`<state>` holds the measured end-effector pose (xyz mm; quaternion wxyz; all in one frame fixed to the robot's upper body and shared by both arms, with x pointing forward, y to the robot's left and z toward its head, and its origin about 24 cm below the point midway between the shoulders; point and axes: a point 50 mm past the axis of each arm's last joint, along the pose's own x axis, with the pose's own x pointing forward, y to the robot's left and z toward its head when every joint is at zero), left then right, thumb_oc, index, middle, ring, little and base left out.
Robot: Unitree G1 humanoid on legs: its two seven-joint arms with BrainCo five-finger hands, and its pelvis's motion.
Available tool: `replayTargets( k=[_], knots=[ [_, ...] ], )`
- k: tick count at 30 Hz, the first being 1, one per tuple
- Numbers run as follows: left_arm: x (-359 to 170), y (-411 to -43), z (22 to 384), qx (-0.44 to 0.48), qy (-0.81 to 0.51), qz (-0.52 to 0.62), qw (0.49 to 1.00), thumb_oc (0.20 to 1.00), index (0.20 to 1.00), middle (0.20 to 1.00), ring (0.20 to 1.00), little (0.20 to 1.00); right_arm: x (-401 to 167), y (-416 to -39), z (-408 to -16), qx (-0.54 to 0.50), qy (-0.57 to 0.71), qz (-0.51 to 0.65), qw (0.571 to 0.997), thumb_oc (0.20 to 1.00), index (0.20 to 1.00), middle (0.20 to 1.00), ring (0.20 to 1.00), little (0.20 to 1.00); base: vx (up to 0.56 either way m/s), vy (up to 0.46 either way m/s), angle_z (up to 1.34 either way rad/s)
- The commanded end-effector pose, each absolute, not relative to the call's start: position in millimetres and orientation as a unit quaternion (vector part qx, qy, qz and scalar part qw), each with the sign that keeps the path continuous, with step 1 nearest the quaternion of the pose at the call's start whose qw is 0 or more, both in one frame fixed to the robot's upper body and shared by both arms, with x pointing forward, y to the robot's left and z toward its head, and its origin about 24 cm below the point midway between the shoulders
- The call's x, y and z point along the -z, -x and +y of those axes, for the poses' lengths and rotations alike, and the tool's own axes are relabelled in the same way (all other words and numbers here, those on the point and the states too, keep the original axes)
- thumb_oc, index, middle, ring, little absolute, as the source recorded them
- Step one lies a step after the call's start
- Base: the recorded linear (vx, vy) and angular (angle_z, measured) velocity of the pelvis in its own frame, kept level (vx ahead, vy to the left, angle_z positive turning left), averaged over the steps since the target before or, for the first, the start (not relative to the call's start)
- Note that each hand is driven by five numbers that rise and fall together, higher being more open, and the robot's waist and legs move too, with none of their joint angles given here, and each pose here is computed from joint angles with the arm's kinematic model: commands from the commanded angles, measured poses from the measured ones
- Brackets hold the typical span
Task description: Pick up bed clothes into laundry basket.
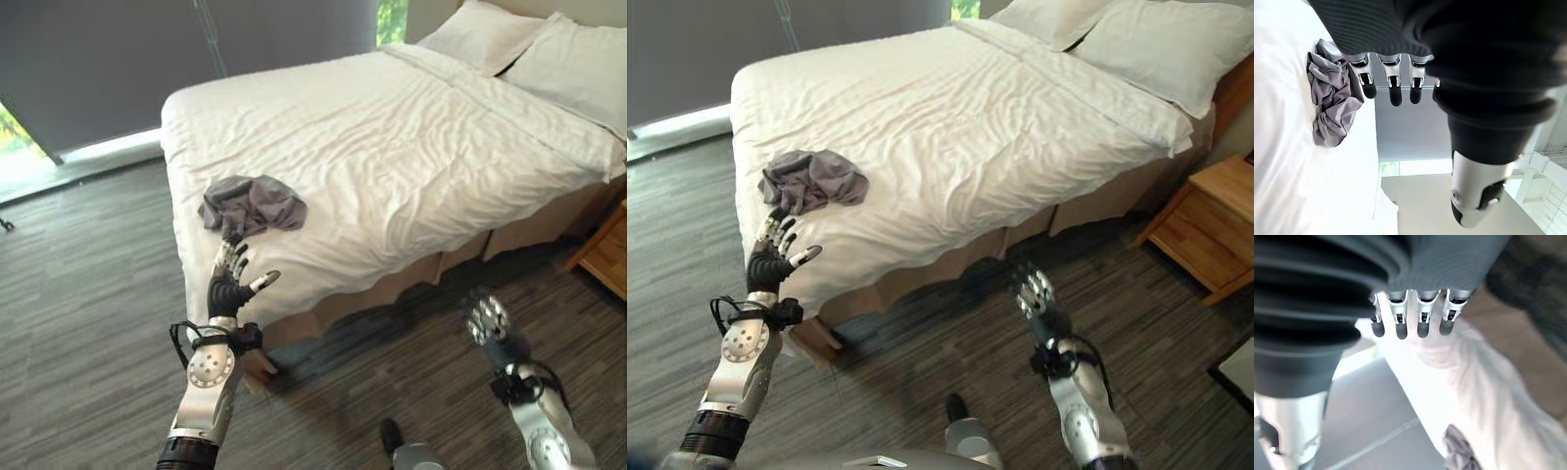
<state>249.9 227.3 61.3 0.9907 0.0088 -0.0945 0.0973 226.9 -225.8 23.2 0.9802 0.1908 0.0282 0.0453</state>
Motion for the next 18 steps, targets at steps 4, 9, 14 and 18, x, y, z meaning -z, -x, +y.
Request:
replayTargets(
  k=[4,9,14,18],
  knots=[
    [-97.9,-253.0,261.7,-0.133,-0.055,-0.164,0.976,1.0,1.0,1.0,1.0,1.0,-40.1,-230.5,-205.4,-0.108,-0.17,-0.016,0.979,1.0,1.0,1.0,1.0,1.0,0.04,-0.087,0.04],
    [-102.7,-264.6,253.8,-0.125,-0.008,-0.179,0.976,1.0,1.0,1.0,1.0,1.0,-46.9,-231.8,-203.5,-0.129,-0.156,-0.027,0.979,1.0,1.0,1.0,1.0,1.0,-0.01,-0.188,0.05],
    [-112.0,-282.5,232.6,-0.101,0.068,-0.2,0.972,1.0,1.0,1.0,1.0,1.0,-47.0,-229.6,-220.7,-0.097,-0.145,-0.027,0.984,1.0,1.0,1.0,1.0,1.0,0.07,-0.08,0.11],
    [-122.7,-292.8,216.6,-0.066,0.08,-0.213,0.972,1.0,1.0,1.0,1.0,1.0,-47.7,-224.5,-237.7,-0.054,-0.146,-0.032,0.987,1.0,1.0,1.0,1.0,1.0,0.22,0.242,-0.25]
  ],
)
